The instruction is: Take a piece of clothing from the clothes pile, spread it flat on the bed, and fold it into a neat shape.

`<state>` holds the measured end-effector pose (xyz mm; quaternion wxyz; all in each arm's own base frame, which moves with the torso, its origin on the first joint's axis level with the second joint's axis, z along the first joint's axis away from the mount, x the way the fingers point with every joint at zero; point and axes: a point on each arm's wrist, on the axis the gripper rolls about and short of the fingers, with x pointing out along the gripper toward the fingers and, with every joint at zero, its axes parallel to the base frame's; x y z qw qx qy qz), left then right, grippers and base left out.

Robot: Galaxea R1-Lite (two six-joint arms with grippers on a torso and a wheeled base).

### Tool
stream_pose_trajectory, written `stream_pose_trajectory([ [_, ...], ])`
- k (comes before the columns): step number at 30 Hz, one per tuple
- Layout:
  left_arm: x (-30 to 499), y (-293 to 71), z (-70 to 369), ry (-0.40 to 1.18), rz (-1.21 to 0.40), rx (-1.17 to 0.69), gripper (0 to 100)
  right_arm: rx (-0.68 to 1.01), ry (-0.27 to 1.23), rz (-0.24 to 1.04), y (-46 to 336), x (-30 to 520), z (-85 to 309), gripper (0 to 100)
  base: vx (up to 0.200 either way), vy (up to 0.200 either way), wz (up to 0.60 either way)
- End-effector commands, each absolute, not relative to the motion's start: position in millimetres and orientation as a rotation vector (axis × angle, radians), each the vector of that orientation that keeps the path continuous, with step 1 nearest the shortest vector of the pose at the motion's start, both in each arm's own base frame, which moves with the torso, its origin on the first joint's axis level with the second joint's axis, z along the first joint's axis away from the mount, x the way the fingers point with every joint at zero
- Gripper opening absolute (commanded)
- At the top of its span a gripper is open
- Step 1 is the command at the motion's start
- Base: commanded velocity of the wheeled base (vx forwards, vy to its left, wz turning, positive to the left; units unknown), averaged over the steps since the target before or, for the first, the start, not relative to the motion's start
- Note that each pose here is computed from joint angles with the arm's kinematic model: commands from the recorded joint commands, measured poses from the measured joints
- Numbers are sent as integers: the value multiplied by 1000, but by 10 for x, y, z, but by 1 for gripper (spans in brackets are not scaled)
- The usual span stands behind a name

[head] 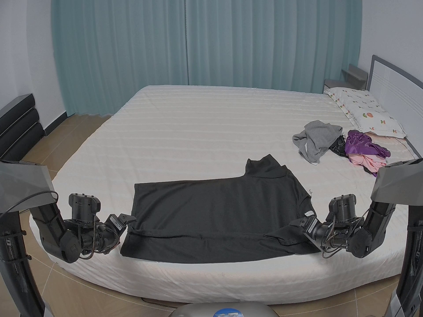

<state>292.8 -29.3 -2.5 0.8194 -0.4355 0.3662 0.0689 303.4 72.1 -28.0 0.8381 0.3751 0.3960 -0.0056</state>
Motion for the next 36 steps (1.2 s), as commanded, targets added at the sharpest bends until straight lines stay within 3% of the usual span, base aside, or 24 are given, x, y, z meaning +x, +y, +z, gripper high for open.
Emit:
stream_pose_trajectory([
  [1, 2929, -293, -36, 783, 149, -927, 100, 791, 849, -18, 731, 3040, -321, 100, 0, 0, 0],
  [5, 2930, -293, -35, 781, 148, -928, 100, 785, 852, -23, 743, 3034, -325, 100, 0, 0, 0],
  [6, 2929, -293, -36, 783, 149, -927, 100, 775, 849, -43, 742, 3032, -345, 0, 0, 0, 0],
  [22, 2930, -293, -40, 782, 150, -926, 100, 769, 815, -63, 732, 2965, -221, 0, 0, 0, 0],
  [28, 2930, -293, -40, 782, 150, -926, 100, 796, 782, -27, 750, 2836, 33, 0, 0, 0, 0],
  [36, 2931, -293, -52, 784, 153, -925, 100, 766, 840, -19, 809, 2673, 111, 0, 0, 0, 0],
])
